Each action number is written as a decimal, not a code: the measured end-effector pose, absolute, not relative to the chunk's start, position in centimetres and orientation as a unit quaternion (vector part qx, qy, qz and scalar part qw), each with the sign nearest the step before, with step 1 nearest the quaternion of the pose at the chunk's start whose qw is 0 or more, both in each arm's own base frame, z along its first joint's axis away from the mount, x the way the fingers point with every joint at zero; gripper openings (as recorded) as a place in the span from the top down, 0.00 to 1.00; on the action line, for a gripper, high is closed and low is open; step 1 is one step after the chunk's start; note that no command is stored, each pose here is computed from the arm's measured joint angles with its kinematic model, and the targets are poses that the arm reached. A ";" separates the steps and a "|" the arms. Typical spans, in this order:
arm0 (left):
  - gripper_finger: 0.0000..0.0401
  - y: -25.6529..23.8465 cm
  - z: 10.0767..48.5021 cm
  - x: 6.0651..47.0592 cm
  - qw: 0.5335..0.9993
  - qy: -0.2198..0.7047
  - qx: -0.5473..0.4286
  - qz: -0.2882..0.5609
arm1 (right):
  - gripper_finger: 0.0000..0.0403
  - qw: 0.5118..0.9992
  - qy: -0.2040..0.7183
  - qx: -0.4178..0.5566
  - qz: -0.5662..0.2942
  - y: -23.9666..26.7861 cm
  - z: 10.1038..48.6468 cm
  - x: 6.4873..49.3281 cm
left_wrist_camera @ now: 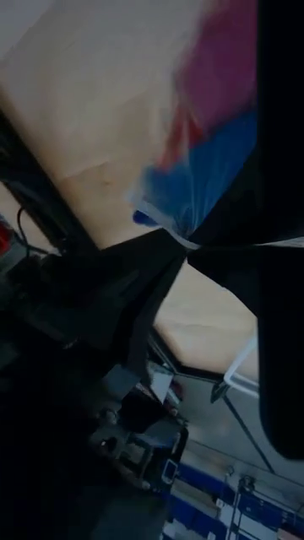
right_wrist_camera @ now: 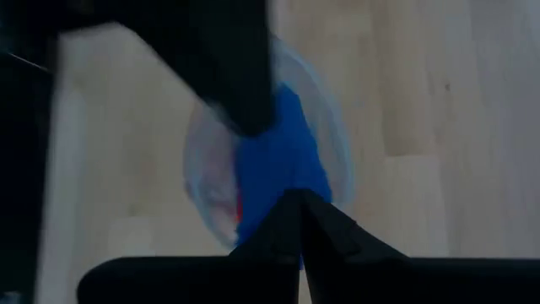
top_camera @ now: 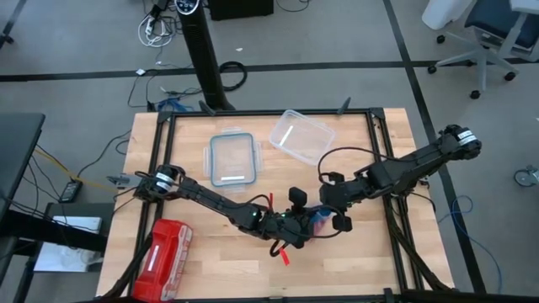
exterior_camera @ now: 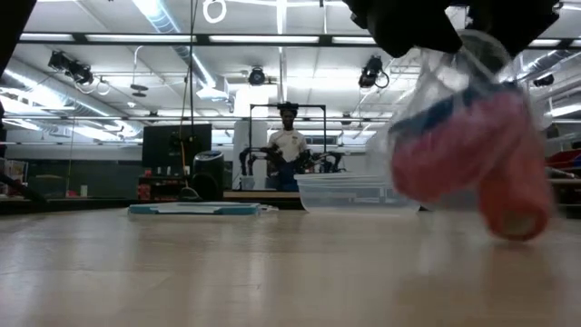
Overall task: Roll bandage
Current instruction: Put the blue bandage into the transparent zip bag
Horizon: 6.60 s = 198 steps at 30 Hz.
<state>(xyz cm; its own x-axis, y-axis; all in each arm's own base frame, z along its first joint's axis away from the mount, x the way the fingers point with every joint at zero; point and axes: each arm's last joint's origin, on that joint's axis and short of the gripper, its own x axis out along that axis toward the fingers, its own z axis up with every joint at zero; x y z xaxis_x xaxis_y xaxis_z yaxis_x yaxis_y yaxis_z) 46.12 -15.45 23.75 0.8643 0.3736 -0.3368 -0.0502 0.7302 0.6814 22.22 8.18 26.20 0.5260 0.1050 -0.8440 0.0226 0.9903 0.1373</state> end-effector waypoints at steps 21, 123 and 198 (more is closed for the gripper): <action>1.00 -15.4 23.5 46.0 0.896 0.242 0.354 0.115 | 0.99 0.857 0.507 0.090 0.016 8.8 26.2 20.9; 1.00 -15.2 24.9 46.6 0.940 0.162 0.232 0.190 | 0.77 0.886 0.462 0.037 -0.013 12.3 31.1 15.0; 0.99 -14.5 23.6 46.8 0.963 0.206 0.151 0.085 | 1.00 0.849 0.526 0.016 0.055 11.4 28.0 17.1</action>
<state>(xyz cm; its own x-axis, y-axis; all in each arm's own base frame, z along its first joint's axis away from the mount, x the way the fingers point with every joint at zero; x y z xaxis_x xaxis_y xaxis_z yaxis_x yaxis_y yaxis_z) 46.79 -14.54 23.61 0.9009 0.2257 -0.3708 -0.1012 0.9399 0.3262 17.07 11.38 28.01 0.4410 0.1093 -0.8908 -0.0762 0.9935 0.0842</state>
